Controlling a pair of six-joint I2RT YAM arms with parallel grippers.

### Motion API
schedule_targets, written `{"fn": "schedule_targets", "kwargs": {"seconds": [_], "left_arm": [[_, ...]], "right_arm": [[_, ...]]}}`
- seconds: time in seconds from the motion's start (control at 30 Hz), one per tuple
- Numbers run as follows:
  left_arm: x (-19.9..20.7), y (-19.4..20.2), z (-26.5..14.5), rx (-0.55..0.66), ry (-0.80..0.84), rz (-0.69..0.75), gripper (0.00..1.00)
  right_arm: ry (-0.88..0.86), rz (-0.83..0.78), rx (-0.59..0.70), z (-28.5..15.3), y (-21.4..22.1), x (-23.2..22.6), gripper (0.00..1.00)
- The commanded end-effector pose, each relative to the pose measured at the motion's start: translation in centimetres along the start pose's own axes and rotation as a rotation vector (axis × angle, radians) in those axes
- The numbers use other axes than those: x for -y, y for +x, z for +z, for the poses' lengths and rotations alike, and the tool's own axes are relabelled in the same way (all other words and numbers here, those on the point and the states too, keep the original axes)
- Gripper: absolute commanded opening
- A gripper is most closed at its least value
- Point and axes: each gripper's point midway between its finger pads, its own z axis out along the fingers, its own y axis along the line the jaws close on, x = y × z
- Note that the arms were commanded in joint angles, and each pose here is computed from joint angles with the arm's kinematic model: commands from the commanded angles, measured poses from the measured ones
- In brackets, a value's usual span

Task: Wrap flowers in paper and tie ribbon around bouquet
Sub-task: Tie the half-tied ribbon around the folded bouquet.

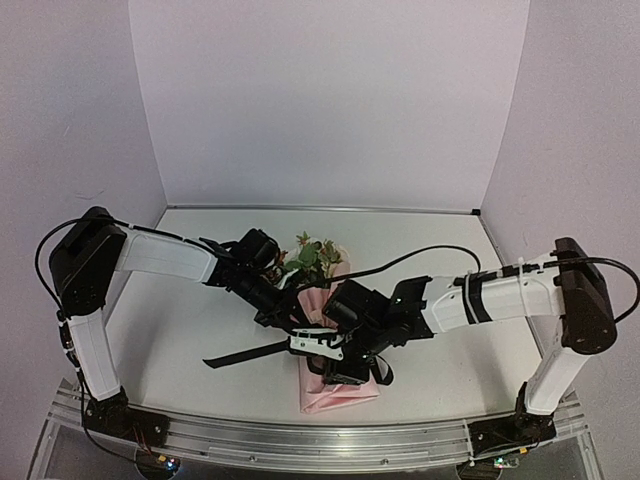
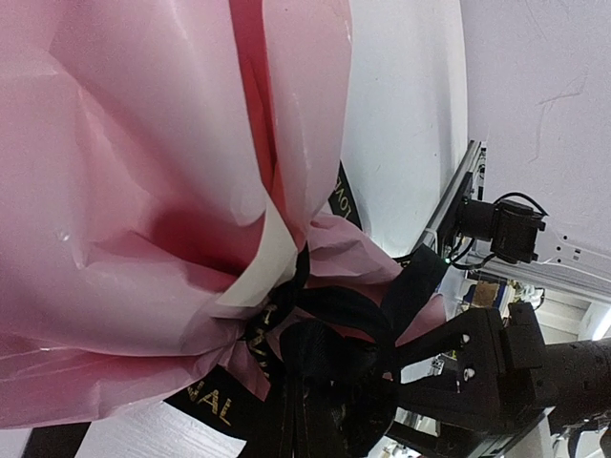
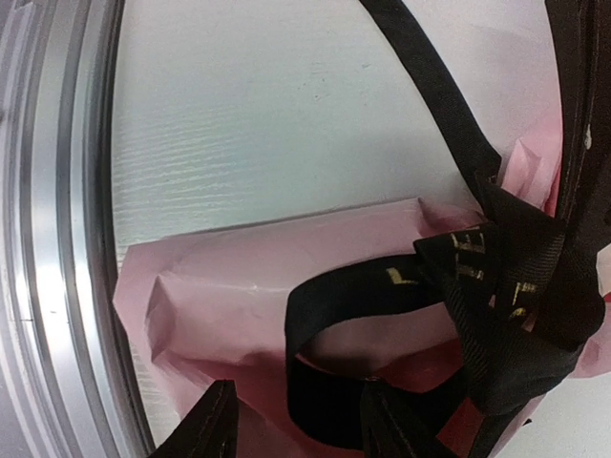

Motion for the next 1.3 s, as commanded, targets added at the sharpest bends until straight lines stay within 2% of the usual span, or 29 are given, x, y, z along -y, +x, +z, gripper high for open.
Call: {"fn": "schedule_targets", "kwargs": {"seconds": [0.0,0.17,0.27,0.4,0.43,0.77,0.97,1.27], "left_arm": [[1.3,-0.3,0.0,-0.01,0.036,0.032,0.0],[1.4,-0.4,0.1,-0.01,0.045,0.026,0.0],[1.5,-0.4,0.1,-0.012,0.05,0.024,0.0],[1.2,-0.5,-0.2,0.005,0.042,0.008,0.0],[1.1,-0.6,-0.3,0.015,0.039,0.001,0.0],[-0.3,-0.9,-2.3,0.147,-0.037,-0.04,0.0],[-0.5,-1.3,-3.7,0.233,-0.071,-0.016,0.0],[-2.1,-0.8,-4.3,0.268,-0.142,-0.027,0.0]], "right_arm": [[0.118,-0.034,0.039,0.8,-1.1,1.7,0.44],[0.165,-0.037,0.047,1.2,-1.4,2.0,0.4],[0.167,-0.027,0.047,1.3,-1.4,2.0,0.27],[0.179,-0.006,0.058,0.3,-1.6,2.1,0.01],[0.18,-0.002,0.06,-0.2,-1.6,2.0,0.0],[0.144,0.142,0.056,-4.8,-0.5,1.8,0.0],[0.113,0.26,0.045,-5.7,0.2,2.4,0.0],[0.071,0.585,0.043,-6.0,2.2,6.2,0.0]]}}
